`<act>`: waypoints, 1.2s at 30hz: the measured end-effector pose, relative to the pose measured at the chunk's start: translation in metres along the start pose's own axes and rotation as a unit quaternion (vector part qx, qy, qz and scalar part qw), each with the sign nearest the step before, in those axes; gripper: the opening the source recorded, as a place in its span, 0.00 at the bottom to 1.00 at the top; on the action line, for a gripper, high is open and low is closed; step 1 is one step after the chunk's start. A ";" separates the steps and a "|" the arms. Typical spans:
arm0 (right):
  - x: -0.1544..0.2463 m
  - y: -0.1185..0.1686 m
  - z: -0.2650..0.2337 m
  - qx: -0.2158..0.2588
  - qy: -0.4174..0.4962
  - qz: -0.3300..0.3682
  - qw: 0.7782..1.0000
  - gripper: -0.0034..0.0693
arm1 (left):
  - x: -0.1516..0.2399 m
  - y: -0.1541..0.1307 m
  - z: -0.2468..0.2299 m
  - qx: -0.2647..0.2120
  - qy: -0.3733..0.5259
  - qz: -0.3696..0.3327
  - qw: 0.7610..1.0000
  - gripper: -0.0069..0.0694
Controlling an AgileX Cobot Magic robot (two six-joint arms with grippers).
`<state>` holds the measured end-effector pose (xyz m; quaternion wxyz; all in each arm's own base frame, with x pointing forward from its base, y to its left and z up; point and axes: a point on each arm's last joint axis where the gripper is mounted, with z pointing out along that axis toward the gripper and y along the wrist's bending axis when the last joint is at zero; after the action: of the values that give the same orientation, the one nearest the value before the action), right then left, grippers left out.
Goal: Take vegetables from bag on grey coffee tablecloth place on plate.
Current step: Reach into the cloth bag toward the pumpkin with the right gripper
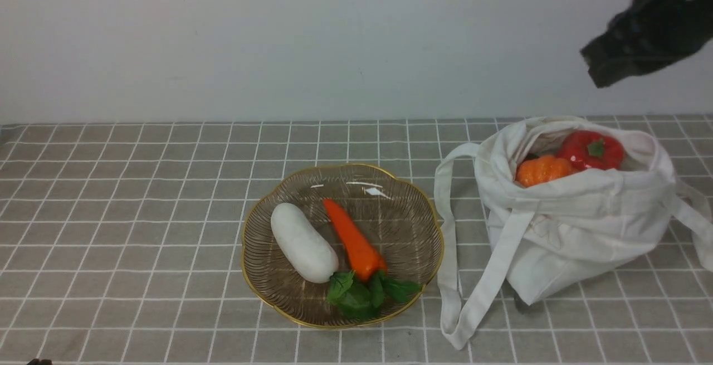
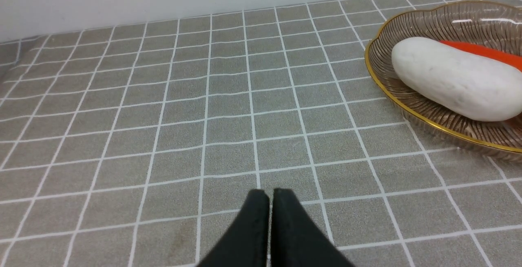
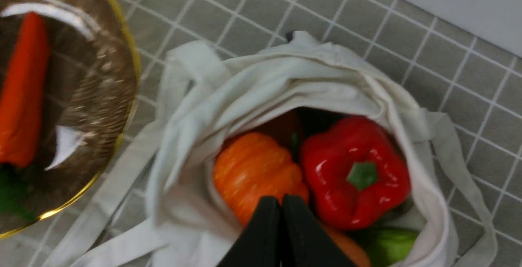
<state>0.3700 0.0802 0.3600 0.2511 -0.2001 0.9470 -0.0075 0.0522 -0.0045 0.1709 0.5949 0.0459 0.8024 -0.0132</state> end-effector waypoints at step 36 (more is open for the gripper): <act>0.030 0.016 0.127 0.006 0.170 -0.008 0.985 0.94 | 0.000 0.000 0.000 0.000 0.000 0.000 1.000 0.08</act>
<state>0.4014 0.0942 0.2330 0.0872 -0.2022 0.9742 -0.0496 0.0522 -0.0045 0.1709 0.5949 0.0459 0.8024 -0.0132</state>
